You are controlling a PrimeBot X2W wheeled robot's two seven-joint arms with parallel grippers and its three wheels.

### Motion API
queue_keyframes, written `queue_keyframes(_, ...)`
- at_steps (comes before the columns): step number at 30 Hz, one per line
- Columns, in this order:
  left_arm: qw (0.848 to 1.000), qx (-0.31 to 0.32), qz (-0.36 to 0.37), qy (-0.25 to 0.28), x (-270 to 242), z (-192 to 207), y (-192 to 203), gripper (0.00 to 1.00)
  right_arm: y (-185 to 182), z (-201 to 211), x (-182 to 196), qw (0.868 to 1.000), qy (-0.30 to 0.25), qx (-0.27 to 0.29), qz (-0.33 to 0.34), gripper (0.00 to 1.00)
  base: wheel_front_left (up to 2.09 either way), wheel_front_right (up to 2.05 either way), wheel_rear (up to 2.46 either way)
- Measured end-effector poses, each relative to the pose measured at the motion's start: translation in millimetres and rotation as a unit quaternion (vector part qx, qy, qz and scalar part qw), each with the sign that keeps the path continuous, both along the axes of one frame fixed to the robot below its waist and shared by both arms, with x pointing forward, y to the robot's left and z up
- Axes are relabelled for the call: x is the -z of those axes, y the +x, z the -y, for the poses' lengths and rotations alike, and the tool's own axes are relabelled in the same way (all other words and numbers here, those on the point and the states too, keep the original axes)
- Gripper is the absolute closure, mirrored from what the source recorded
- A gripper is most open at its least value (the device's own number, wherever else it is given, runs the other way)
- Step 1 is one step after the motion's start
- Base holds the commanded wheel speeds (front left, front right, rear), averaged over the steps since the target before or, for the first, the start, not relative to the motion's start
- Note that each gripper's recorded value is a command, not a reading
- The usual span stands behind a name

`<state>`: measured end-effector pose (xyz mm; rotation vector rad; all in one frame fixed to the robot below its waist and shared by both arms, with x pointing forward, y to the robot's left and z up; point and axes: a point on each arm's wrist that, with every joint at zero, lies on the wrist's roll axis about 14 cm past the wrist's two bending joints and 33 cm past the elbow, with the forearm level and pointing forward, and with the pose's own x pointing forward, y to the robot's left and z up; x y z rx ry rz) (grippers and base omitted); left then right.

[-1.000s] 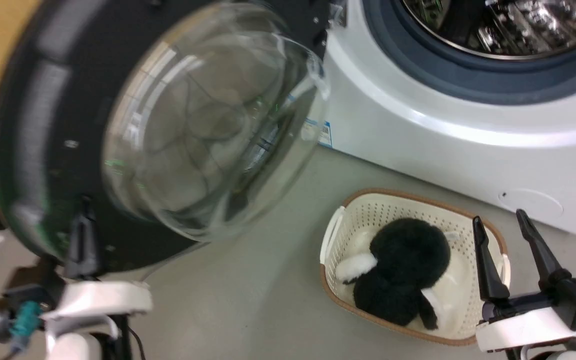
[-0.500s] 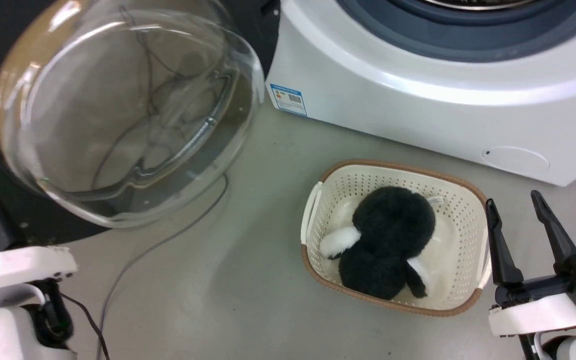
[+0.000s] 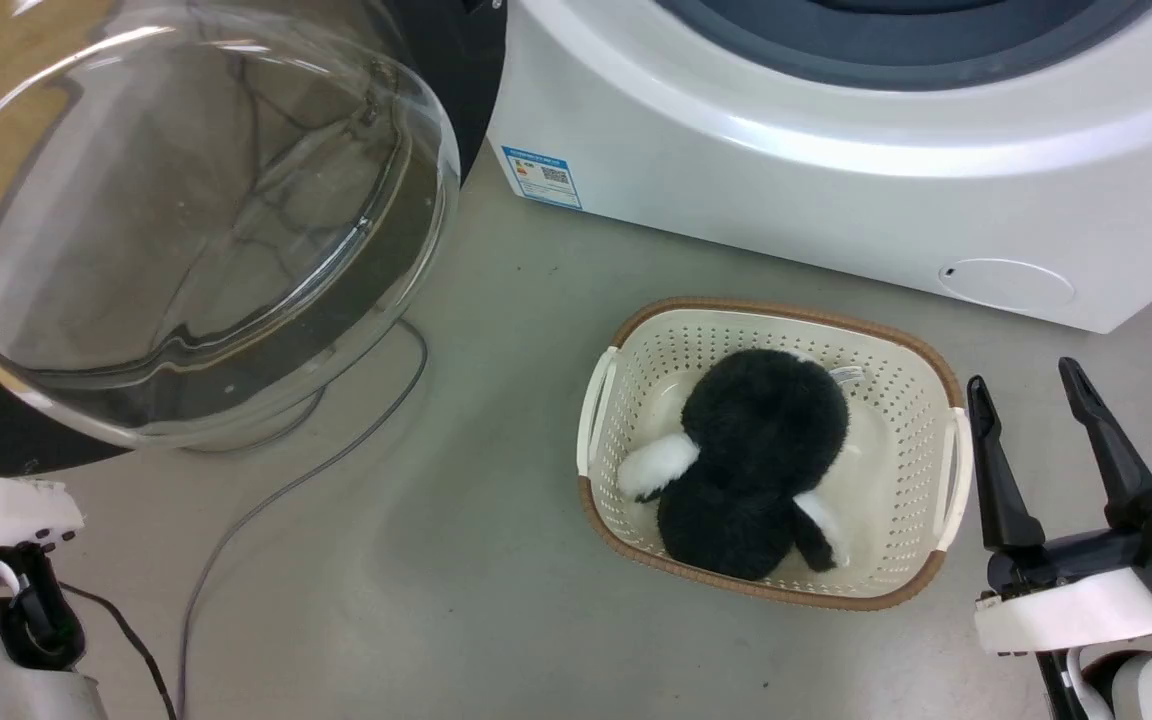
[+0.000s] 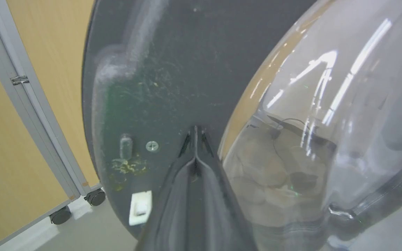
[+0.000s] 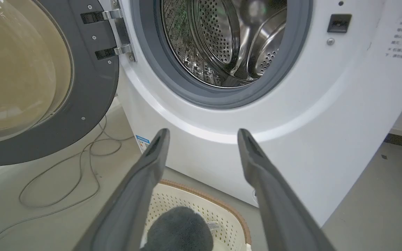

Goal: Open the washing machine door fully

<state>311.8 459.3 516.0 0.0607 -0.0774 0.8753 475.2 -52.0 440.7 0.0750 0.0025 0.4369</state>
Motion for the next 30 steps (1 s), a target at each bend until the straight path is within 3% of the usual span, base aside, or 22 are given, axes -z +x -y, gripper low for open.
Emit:
queue_keyframes(7, 1.0, 0.016, 0.001, 0.007, -5.2, 5.9, 2.2, 1.0, -3.9, 2.8, -8.8, 1.0, -0.003, 0.004, 0.007, 0.0, 0.0, 0.0, 0.0)
queue_keyframes(13, 1.0, 0.026, 0.012, 0.011, -13.8, 14.5, -18.4, 1.0, -17.1, 4.7, -29.7, 1.0, 0.0, 0.01, 0.022, 0.0, 0.0, 0.0, 0.0)
queue_keyframes(28, 0.99, 0.127, 0.049, 0.02, -32.4, 69.1, -37.2, 1.0, -59.0, 25.9, -94.4, 0.995, 0.0, 0.04, 0.092, 0.0, 0.0, 0.0, 0.0)
queue_keyframes(29, 0.989, 0.135, 0.052, 0.019, -32.7, 73.3, -37.2, 0.81, -61.4, 28.4, -98.4, 0.994, 0.002, 0.044, 0.096, 0.0, 0.0, 0.0, 0.0)
queue_keyframes(30, 0.988, 0.143, 0.055, 0.018, -33.6, 77.7, -36.8, 0.09, -64.3, 30.9, -101.7, 0.994, 0.004, 0.047, 0.099, 0.0, 0.0, 0.0, 0.0)
